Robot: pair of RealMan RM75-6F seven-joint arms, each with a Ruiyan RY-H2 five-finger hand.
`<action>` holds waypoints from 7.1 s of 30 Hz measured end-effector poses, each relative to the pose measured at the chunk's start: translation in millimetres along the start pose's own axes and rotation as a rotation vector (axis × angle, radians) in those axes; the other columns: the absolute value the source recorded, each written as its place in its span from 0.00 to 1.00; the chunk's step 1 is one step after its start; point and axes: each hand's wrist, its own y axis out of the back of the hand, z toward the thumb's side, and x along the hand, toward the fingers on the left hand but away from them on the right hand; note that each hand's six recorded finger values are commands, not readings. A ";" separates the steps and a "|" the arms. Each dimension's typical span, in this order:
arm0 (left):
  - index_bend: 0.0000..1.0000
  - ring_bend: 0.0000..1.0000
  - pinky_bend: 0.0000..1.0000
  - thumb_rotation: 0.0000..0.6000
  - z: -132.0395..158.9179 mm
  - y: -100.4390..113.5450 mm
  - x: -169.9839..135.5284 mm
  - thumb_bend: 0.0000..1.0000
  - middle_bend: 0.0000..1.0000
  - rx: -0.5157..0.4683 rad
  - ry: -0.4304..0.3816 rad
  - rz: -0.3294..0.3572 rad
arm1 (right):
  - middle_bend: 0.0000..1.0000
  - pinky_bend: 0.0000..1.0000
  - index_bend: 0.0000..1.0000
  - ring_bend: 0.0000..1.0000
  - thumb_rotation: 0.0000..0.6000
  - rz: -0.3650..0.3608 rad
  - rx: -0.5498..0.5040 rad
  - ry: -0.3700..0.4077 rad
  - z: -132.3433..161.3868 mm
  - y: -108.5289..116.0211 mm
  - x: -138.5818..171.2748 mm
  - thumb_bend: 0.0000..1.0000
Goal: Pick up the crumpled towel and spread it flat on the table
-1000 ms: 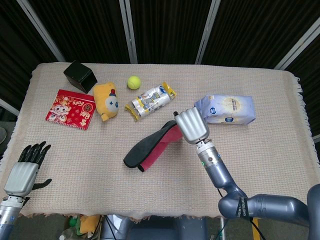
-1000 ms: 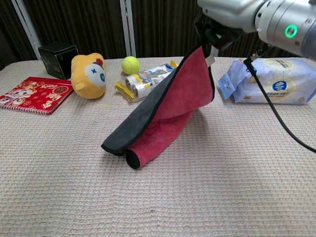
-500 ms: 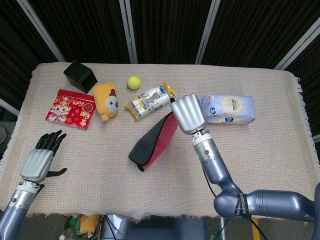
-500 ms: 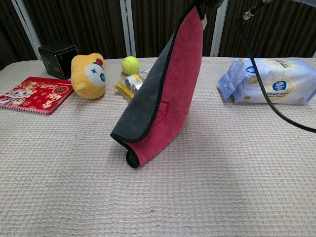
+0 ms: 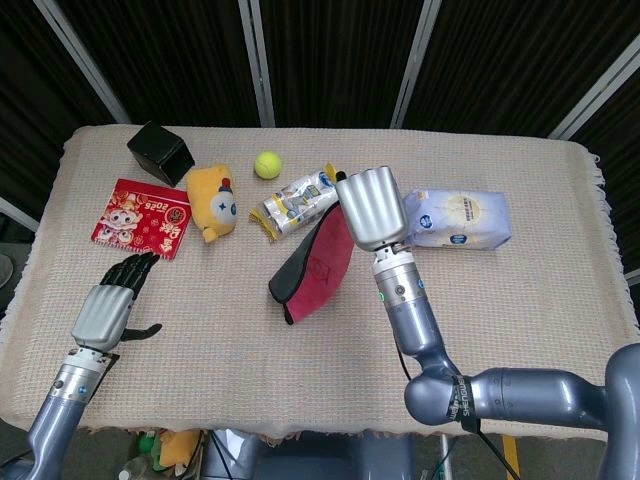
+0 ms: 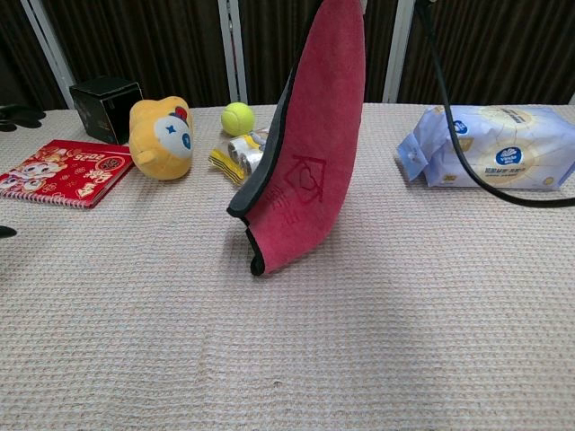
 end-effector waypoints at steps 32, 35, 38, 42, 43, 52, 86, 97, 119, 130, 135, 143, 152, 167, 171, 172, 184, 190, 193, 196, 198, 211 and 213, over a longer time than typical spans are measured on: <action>0.31 0.09 0.19 1.00 104.5 -53.6 76.8 0.19 0.11 -0.363 -0.010 0.061 | 0.98 0.90 0.87 1.00 1.00 0.017 0.018 0.004 29.9 -2.2 7.4 0.62; 0.33 0.10 0.19 1.00 114.3 -57.0 83.5 0.19 0.11 -0.370 -0.012 0.047 | 0.98 0.90 0.87 1.00 1.00 0.018 0.018 0.002 29.9 -2.2 8.1 0.62; 0.35 0.10 0.19 1.00 122.2 -60.7 89.2 0.22 0.11 -0.379 -0.009 0.031 | 0.98 0.90 0.87 1.00 1.00 0.021 0.016 -0.003 29.3 -2.3 8.8 0.62; 0.38 0.10 0.19 1.00 131.6 -65.2 98.0 0.25 0.11 -0.371 -0.009 0.011 | 0.98 0.90 0.87 1.00 1.00 0.023 0.014 -0.007 28.0 -2.1 9.7 0.62; 0.39 0.10 0.19 1.00 132.9 -66.1 99.5 0.27 0.11 -0.369 -0.009 0.006 | 0.98 0.90 0.87 1.00 1.00 0.024 0.014 -0.009 27.5 -2.3 9.9 0.62; 0.44 0.09 0.19 1.00 144.2 -68.8 116.2 0.28 0.11 -0.336 -0.013 -0.019 | 0.98 0.90 0.87 1.00 1.00 0.029 0.011 -0.015 24.6 -3.7 10.8 0.62; 0.60 0.09 0.19 1.00 145.3 -87.3 132.4 0.40 0.13 -0.237 -0.004 -0.062 | 0.98 0.90 0.87 1.00 1.00 0.050 0.014 -0.033 14.6 -9.4 13.4 0.62; 0.62 0.09 0.19 1.00 148.6 -72.9 137.4 0.42 0.13 -0.241 -0.037 -0.018 | 0.98 0.90 0.87 1.00 1.00 0.052 0.010 -0.033 12.0 -11.2 13.8 0.62; 0.62 0.09 0.19 1.00 166.5 36.0 150.7 0.42 0.13 -0.161 -0.150 0.196 | 0.98 0.90 0.87 1.00 1.00 0.034 -0.058 -0.061 -26.1 0.0 24.6 0.62; 0.62 0.09 0.19 1.00 180.4 74.4 156.2 0.42 0.14 -0.142 -0.164 0.251 | 0.98 0.90 0.87 1.00 1.00 0.002 -0.081 -0.088 -55.3 15.9 26.0 0.62; 0.62 0.10 0.19 1.00 184.6 85.5 156.9 0.42 0.14 -0.136 -0.165 0.268 | 0.98 0.90 0.87 1.00 1.00 -0.008 -0.098 -0.089 -62.4 23.6 25.3 0.62; 0.62 0.10 0.19 1.00 181.1 95.9 156.4 0.42 0.14 -0.105 -0.162 0.285 | 0.98 0.90 0.87 1.00 1.00 -0.017 -0.116 -0.111 -78.6 30.9 24.7 0.62; 0.62 0.10 0.19 1.00 168.4 97.1 148.9 0.42 0.14 -0.107 -0.152 0.279 | 0.98 0.90 0.87 1.00 1.00 -0.003 -0.122 -0.129 -92.7 24.1 27.8 0.62; 0.62 0.10 0.19 1.00 156.2 95.8 136.5 0.42 0.14 -0.114 -0.149 0.267 | 0.98 0.90 0.87 1.00 1.00 0.019 -0.115 -0.148 -101.0 13.7 34.6 0.62; 0.62 0.09 0.19 1.00 154.5 95.6 140.2 0.42 0.14 -0.123 -0.138 0.261 | 0.98 0.90 0.87 1.00 1.00 0.022 -0.115 -0.153 -102.1 11.4 33.3 0.62; 0.62 0.09 0.19 1.00 154.6 95.0 141.5 0.42 0.14 -0.122 -0.137 0.259 | 0.98 0.90 0.87 1.00 1.00 0.024 -0.116 -0.154 -102.5 10.1 32.7 0.62; 0.62 0.09 0.19 1.00 160.3 77.5 159.7 0.42 0.14 -0.099 -0.122 0.234 | 0.98 0.90 0.87 1.00 1.00 0.049 -0.111 -0.183 -114.0 -11.9 19.1 0.62; 0.62 0.09 0.19 1.00 164.6 71.0 169.3 0.42 0.14 -0.091 -0.118 0.230 | 0.98 0.90 0.87 1.00 1.00 0.062 -0.122 -0.190 -118.2 -23.6 12.1 0.62; 0.62 0.10 0.19 1.00 168.4 68.8 171.0 0.42 0.14 -0.089 -0.124 0.231 | 0.98 0.90 0.87 1.00 1.00 0.067 -0.114 -0.188 -118.6 -28.0 11.0 0.62; 0.62 0.10 0.19 1.00 171.1 64.8 170.7 0.42 0.14 -0.076 -0.134 0.228 | 0.98 0.90 0.87 1.00 1.00 0.069 -0.109 -0.191 -120.2 -30.1 12.3 0.62; 0.62 0.10 0.19 1.00 172.4 62.1 169.5 0.42 0.14 -0.070 -0.140 0.225 | 0.98 0.90 0.87 1.00 1.00 0.071 -0.108 -0.193 -121.3 -30.3 14.0 0.62; 0.62 0.10 0.19 1.00 172.3 42.7 141.0 0.42 0.14 -0.078 -0.179 0.177 | 0.98 0.90 0.87 1.00 1.00 0.121 -0.102 -0.225 -132.9 -44.8 53.7 0.62; 0.62 0.10 0.19 1.00 170.9 38.3 133.0 0.42 0.14 -0.078 -0.187 0.168 | 0.98 0.90 0.87 1.00 1.00 0.129 -0.103 -0.226 -133.2 -48.3 61.1 0.62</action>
